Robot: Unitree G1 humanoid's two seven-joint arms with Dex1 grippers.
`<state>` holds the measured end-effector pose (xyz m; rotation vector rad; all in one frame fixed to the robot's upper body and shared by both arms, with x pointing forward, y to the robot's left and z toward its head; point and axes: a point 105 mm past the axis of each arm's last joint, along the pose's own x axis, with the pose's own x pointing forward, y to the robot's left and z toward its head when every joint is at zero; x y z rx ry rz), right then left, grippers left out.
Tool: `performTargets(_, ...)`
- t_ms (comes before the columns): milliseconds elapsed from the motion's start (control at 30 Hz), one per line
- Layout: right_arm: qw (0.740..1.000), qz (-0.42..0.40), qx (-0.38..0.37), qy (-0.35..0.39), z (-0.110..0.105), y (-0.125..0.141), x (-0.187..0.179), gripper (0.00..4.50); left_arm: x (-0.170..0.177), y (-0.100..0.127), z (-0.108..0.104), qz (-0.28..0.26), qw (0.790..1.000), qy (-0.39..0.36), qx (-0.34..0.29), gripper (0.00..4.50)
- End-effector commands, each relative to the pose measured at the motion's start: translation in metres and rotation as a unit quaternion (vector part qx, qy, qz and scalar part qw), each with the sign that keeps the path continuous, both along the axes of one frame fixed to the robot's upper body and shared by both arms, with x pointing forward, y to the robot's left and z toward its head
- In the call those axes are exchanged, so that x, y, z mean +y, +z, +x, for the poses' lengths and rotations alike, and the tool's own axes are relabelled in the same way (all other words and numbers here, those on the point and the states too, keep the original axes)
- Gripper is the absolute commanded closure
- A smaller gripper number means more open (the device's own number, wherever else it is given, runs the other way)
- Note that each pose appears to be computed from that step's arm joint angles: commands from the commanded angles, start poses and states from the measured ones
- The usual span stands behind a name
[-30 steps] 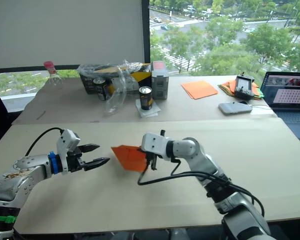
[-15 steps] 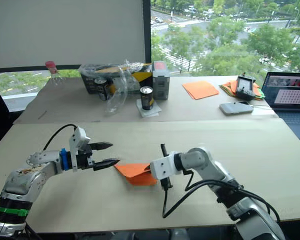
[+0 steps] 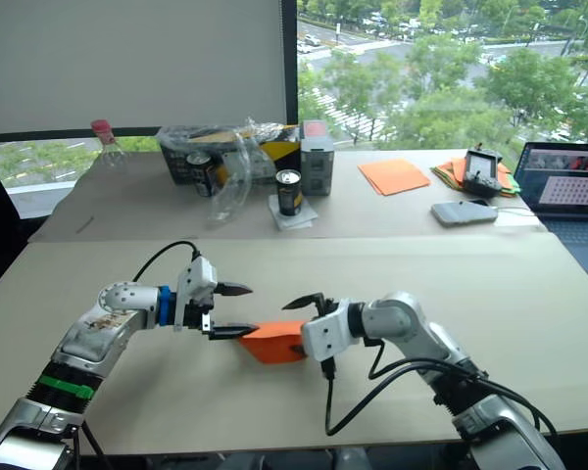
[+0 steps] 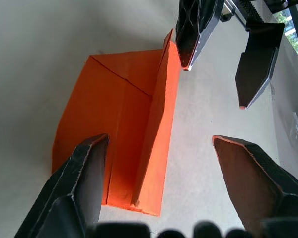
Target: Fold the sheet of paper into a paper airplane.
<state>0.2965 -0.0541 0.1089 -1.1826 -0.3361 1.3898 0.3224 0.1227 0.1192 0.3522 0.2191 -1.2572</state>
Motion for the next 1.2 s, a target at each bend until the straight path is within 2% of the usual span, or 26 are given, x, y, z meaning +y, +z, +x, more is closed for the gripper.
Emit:
performTargets(33,1.000,0.008,0.012,0.003,-0.010,0.006,-0.003,0.70,-0.001,0.012,0.003,-0.008,1.000,-0.015,-0.024,0.79)
performTargets(233,0.998,0.026,0.053,0.005,-0.035,0.020,-0.011,0.70,0.003,0.016,0.001,-0.018,0.999,-0.037,-0.012,2.79)
performTargets(400,0.995,0.049,0.084,-0.015,-0.046,0.034,-0.017,0.70,0.002,0.006,-0.001,0.004,0.998,-0.060,-0.009,4.46)
performTargets(667,0.989,0.097,0.097,-0.055,-0.040,0.059,-0.020,0.70,-0.003,-0.021,-0.003,0.040,0.996,-0.085,0.002,4.46)
performTargets(867,0.981,0.127,0.125,-0.075,-0.038,0.064,-0.021,0.70,-0.004,-0.043,-0.009,0.070,0.993,-0.094,-0.002,4.46)
performTargets(1000,0.974,0.131,0.162,-0.085,-0.038,0.048,-0.023,0.70,-0.001,-0.052,-0.014,0.077,0.993,-0.092,-0.001,4.46)
performTargets(1200,0.980,0.084,0.159,-0.082,-0.035,0.017,-0.024,0.70,0.002,-0.051,-0.015,0.070,0.995,-0.077,0.000,4.46)
